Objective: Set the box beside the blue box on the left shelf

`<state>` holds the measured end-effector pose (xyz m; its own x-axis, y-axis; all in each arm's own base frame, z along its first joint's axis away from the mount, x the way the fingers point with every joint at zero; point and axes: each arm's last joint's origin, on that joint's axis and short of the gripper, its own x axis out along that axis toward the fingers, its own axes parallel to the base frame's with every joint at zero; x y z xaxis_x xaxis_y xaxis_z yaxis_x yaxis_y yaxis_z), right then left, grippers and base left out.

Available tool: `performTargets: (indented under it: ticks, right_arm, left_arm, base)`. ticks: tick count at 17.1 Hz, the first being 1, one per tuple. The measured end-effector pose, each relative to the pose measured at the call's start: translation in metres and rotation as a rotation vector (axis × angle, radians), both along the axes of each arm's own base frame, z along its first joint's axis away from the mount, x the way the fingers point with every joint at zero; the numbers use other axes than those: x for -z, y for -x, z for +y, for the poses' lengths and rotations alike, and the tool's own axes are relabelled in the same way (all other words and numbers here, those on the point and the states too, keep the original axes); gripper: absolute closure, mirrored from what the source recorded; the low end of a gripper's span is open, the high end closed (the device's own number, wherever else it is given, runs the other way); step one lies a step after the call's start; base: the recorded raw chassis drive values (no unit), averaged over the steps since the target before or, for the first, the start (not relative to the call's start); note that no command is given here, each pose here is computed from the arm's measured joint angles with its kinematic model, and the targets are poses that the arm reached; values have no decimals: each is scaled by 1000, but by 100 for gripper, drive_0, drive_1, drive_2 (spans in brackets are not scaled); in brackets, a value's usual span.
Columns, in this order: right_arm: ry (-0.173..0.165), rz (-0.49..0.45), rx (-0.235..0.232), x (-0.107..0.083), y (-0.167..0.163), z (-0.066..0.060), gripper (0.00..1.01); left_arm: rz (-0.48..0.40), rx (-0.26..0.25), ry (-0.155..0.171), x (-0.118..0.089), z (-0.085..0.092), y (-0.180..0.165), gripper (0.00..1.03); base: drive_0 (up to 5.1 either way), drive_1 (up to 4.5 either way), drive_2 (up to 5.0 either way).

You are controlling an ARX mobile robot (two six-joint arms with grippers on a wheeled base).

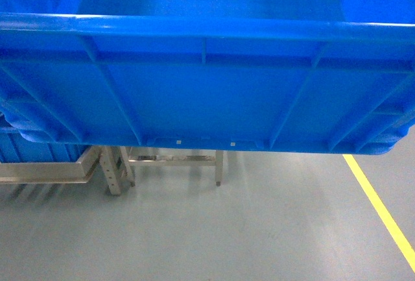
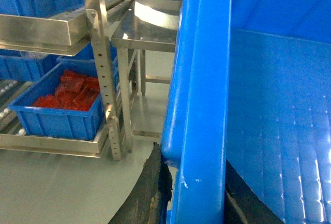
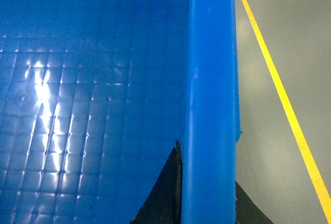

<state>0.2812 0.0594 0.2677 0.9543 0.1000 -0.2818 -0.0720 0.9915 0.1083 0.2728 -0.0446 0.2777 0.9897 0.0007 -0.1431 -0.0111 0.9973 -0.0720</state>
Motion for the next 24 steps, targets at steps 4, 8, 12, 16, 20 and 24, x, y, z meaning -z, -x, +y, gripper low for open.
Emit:
performTargets:
  ticks: [4, 8, 12, 16, 20, 24]
  right_arm:
    - [-1, -3, -1, 0, 0, 0, 93]
    - [-1, -3, -1, 0, 0, 0, 93]
    - [-1, 1, -1, 0, 0, 0, 93]
    - [-1, -1, -1, 0, 0, 0, 93]
    - [-1, 0, -1, 0, 0, 0, 93]
    - [-1, 1, -2, 0, 0, 0, 93]
  left_arm:
    - [-2, 0, 0, 0, 0, 0, 89]
    - [0, -1, 0, 0, 0, 0, 89]
    - [0, -1, 0, 0, 0, 0, 89]
    - [-1, 0, 1, 0, 0, 0, 89]
    - [-1, -1, 1, 0, 0, 0, 89]
    - [1, -2, 0, 0, 0, 0, 89]
  base:
    - [-482, 259, 259]
    - [-487, 253, 253]
    - [-496, 245, 245]
    - [-488, 253, 253]
    - [-507, 234, 234]
    - [-496, 245, 245]
